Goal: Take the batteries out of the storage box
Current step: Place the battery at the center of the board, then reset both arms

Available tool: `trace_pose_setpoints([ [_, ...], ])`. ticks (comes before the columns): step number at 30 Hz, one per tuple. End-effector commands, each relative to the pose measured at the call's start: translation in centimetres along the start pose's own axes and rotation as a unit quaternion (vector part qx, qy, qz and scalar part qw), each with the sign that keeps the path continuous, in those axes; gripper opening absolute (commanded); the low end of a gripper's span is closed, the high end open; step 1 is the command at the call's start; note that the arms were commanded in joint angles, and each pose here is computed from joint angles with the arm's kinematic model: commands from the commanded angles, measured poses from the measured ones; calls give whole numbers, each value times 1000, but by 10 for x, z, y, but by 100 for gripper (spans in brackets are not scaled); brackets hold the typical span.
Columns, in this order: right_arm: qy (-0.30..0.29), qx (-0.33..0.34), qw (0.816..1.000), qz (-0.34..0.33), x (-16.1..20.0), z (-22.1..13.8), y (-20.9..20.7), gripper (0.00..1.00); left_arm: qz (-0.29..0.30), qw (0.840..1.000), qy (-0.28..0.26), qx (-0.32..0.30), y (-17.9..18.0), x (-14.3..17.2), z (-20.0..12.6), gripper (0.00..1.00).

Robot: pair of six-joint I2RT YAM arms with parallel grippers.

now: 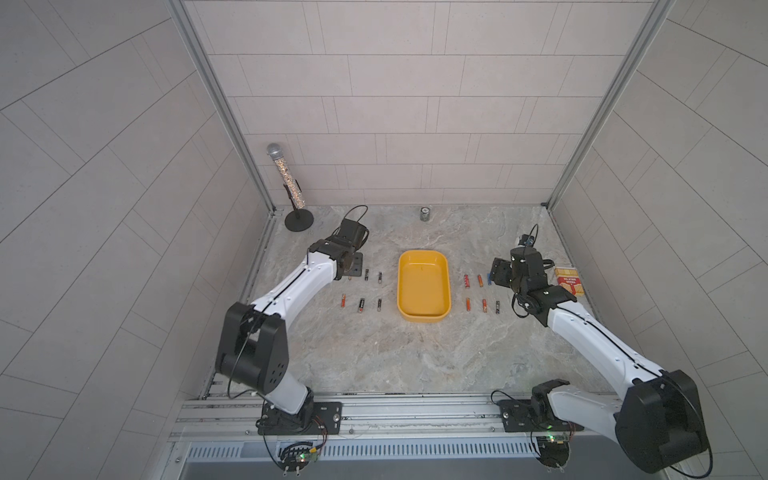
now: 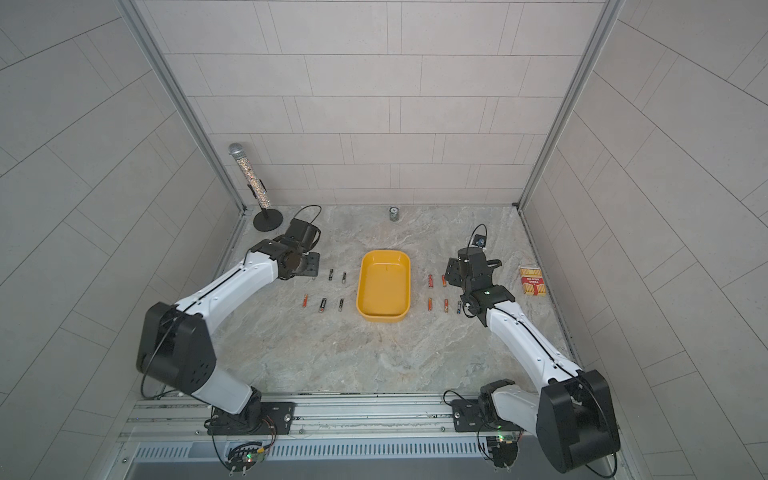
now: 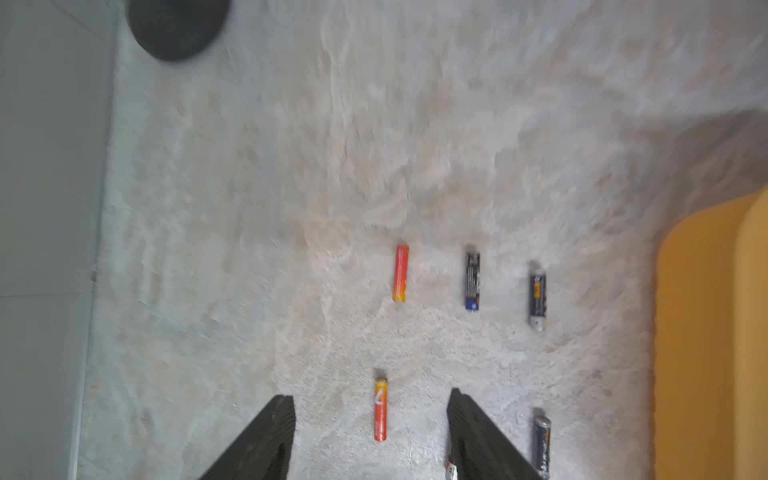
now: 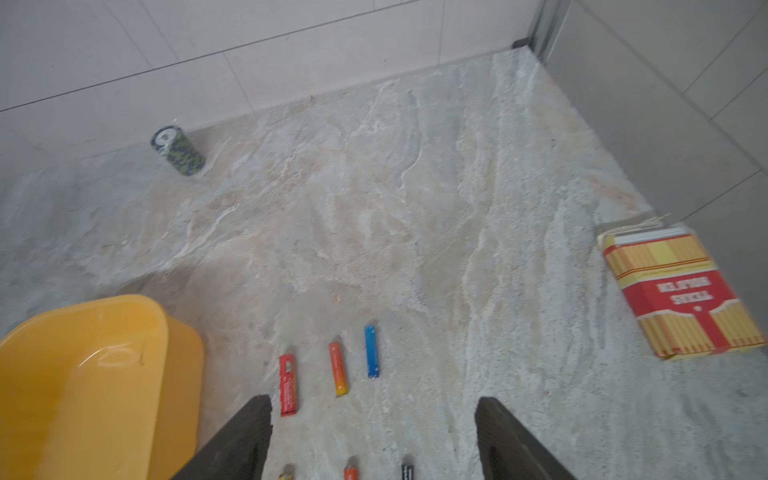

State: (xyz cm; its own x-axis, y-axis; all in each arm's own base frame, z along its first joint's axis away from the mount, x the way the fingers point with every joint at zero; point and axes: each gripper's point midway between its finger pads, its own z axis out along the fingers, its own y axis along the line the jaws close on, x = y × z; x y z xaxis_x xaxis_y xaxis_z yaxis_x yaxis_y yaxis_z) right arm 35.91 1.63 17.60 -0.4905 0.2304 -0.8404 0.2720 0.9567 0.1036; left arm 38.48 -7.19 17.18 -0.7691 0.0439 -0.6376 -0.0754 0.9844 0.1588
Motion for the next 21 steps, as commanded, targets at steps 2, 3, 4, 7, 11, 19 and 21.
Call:
trace_pose_setpoints([
  [2, -126, 55, 988, -76, -18, 8, -20, 99, -81, 974, -180, -114, 59, -34, -19, 100],
  [3, -143, 68, 983, -92, -17, 9, -25, 100, -94, 966, -203, -130, 71, -27, -18, 100],
  [4, -151, 85, 979, -108, -17, 11, -30, 100, -107, 958, -229, -137, 80, -22, -16, 100],
  [7, -129, 128, 976, -117, -9, 26, -46, 100, -105, 940, -278, -169, 94, -1, -2, 100],
  [11, -123, 113, 978, -124, -3, 47, -44, 100, -158, 905, -285, -273, 133, 33, -1, 100],
  [19, -93, 88, 984, -124, 14, 63, -46, 100, -132, 950, -201, -197, 126, 76, 19, 100],
  [21, -108, 61, 984, -127, 20, 66, -41, 99, -120, 949, -230, -182, 120, 73, 25, 100],
])
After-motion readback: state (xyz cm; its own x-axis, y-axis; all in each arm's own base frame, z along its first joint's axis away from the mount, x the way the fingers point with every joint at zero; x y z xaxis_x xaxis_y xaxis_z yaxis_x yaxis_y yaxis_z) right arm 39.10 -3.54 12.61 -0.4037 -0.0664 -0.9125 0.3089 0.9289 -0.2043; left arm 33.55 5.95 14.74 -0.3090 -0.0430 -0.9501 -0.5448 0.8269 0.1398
